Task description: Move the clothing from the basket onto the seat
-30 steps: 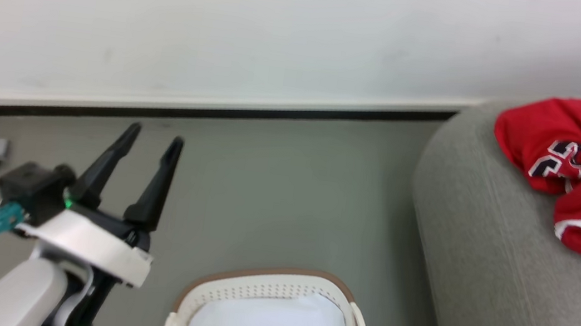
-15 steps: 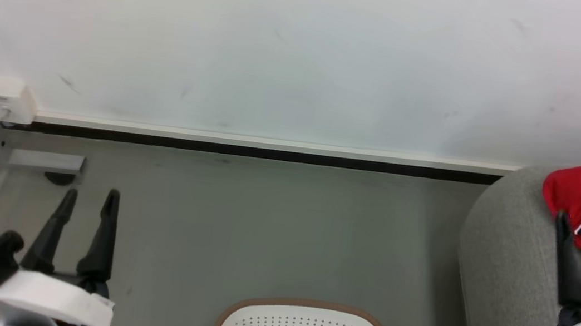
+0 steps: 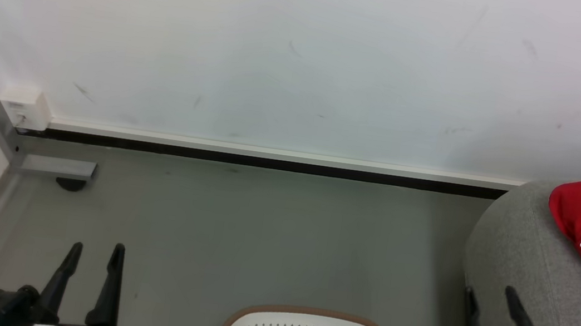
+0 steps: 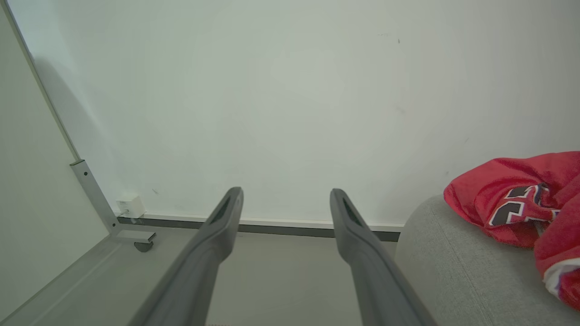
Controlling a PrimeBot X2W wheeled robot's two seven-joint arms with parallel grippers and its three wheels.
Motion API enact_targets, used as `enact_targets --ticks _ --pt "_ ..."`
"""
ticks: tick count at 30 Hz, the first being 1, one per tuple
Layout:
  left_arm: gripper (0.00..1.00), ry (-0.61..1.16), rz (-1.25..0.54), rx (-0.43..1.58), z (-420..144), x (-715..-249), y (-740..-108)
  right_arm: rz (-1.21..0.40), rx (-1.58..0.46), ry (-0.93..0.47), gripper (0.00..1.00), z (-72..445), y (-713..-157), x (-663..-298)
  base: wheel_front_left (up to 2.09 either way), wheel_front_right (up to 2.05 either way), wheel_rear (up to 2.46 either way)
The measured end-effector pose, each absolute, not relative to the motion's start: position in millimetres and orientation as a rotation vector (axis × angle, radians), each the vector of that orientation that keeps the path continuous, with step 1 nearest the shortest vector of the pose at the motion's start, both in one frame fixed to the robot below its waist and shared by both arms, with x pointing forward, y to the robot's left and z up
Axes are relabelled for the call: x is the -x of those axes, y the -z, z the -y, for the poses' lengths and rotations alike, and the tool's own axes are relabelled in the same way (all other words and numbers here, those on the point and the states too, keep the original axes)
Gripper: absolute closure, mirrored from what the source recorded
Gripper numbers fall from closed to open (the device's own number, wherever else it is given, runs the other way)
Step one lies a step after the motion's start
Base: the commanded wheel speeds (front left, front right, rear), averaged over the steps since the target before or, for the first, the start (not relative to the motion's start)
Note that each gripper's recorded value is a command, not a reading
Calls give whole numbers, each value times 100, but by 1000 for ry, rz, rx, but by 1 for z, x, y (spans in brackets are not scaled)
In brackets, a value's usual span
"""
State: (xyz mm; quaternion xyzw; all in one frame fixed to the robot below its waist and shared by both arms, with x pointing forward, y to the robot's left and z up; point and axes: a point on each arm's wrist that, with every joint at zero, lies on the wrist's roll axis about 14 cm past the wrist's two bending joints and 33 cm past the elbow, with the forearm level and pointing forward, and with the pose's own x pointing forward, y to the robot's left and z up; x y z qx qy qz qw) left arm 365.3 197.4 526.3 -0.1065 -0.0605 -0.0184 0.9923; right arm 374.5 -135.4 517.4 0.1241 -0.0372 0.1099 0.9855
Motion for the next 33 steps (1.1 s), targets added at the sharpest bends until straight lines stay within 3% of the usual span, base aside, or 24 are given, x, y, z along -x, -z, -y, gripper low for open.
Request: enact_targets --ticks 33 --pt "0 80 80 194 -180 -384 -505 57 -268 -206 0 124 -504 -378 0 0 0"
